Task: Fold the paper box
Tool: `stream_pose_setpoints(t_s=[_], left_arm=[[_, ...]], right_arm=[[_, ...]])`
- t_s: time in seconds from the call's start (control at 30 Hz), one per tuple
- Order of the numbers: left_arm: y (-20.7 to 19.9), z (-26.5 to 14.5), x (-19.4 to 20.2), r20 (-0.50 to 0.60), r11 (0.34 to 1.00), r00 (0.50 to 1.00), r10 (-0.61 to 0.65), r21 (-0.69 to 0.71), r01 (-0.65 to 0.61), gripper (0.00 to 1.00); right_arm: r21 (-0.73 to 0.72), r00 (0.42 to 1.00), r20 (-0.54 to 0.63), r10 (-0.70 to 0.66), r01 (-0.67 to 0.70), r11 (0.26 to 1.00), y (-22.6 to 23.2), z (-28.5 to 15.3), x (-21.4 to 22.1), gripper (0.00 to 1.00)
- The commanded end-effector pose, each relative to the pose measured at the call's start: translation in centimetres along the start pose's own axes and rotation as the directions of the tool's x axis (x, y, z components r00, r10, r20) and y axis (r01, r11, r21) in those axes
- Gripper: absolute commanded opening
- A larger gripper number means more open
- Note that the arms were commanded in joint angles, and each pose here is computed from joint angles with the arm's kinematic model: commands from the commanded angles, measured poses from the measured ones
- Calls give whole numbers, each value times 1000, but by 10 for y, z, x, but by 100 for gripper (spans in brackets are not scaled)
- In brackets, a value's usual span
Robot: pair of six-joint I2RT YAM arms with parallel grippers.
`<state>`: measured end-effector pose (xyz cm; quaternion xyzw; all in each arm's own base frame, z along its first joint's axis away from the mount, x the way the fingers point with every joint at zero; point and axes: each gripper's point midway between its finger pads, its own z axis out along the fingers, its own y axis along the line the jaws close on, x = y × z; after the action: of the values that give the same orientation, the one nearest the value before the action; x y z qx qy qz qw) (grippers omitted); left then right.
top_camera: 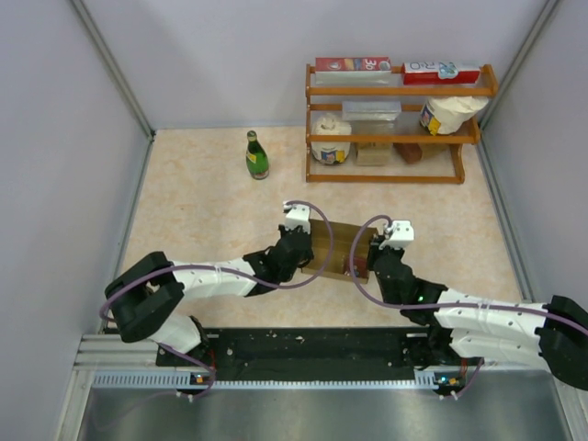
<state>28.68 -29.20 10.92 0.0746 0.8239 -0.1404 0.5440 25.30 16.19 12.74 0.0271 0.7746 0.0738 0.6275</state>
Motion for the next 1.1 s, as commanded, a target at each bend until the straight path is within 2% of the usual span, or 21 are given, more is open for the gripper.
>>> stream_pose_setpoints(t_s=[0.0,0.5,0.8,1.07], left_arm=[[1,-9,16,-38,1000,999,-18,17,19,10],[6,-26,32,-70,1000,997,-21,13,22,9],[16,-37,41,-80,1000,997,-17,11,18,9],[20,-38,48,-93,1000,996,-13,-7,13,8]], right_arm=[[-18,998,6,58,-57,998,7,-7,2,10],[15,993,-22,119,-118,993,13,-13,19,14],[56,994,-37,106,-104,993,13,-19,34,16],[84,993,-82,86,-79,993,-4,-33,42,38]])
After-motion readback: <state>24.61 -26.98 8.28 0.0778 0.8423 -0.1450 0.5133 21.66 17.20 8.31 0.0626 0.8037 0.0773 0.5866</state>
